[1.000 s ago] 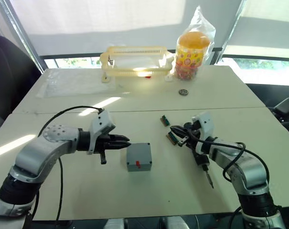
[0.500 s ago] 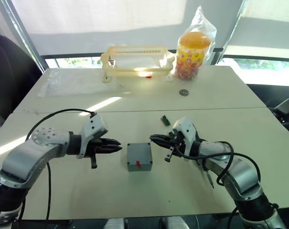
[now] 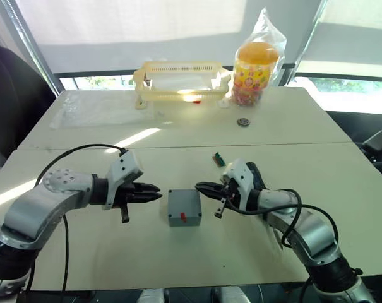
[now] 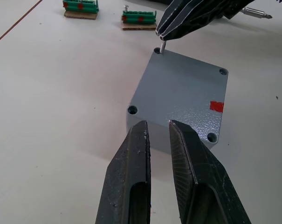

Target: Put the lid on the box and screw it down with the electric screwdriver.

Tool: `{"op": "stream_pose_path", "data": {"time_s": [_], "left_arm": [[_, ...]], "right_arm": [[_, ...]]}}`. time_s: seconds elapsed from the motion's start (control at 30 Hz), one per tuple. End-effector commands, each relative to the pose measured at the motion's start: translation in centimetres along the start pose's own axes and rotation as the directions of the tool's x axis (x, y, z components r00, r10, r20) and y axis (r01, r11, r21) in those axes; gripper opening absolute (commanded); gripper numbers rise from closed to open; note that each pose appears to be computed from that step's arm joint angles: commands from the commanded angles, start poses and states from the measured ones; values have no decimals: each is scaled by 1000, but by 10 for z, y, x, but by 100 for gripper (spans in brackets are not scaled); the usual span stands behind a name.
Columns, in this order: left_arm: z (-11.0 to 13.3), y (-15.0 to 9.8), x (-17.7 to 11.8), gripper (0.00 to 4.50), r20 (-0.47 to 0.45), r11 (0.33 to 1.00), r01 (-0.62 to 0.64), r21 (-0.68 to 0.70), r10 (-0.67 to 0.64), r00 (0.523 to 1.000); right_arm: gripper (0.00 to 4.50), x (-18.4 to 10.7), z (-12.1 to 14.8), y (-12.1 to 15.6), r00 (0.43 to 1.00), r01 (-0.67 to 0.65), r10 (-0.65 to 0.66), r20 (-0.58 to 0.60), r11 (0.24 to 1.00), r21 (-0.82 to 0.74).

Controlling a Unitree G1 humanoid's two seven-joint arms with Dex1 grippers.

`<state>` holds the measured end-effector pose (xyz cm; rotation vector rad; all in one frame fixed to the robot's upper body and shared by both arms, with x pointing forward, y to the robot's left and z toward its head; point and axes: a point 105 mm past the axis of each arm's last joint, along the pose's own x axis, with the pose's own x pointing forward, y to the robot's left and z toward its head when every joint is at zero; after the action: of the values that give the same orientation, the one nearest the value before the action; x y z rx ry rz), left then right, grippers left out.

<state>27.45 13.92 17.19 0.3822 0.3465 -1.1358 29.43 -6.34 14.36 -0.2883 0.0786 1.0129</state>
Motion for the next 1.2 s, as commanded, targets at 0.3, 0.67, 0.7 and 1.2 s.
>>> {"op": "stream_pose_path", "data": {"time_s": [0.3, 0.67, 0.7, 1.2], "left_arm": [[9, -4, 0, 67, 28, 999, -1, 33, 0, 1000], [10, -3, 2, 67, 34, 999, 1, 35, -2, 999], [10, -3, 2, 67, 35, 999, 1, 35, -2, 999], [28, -9, 6, 67, 74, 992, 72, 101, -80, 994]], "right_arm": [[4, 5, 2, -5, 1000, 8, -7, 14, 999, -44], [59, 6, 2, -1, 1000, -14, 14, 4, 999, -50], [96, 6, 3, -1, 1000, -9, 10, 6, 999, -50], [236, -75, 65, -53, 992, 119, -115, -44, 985, 122]]}}
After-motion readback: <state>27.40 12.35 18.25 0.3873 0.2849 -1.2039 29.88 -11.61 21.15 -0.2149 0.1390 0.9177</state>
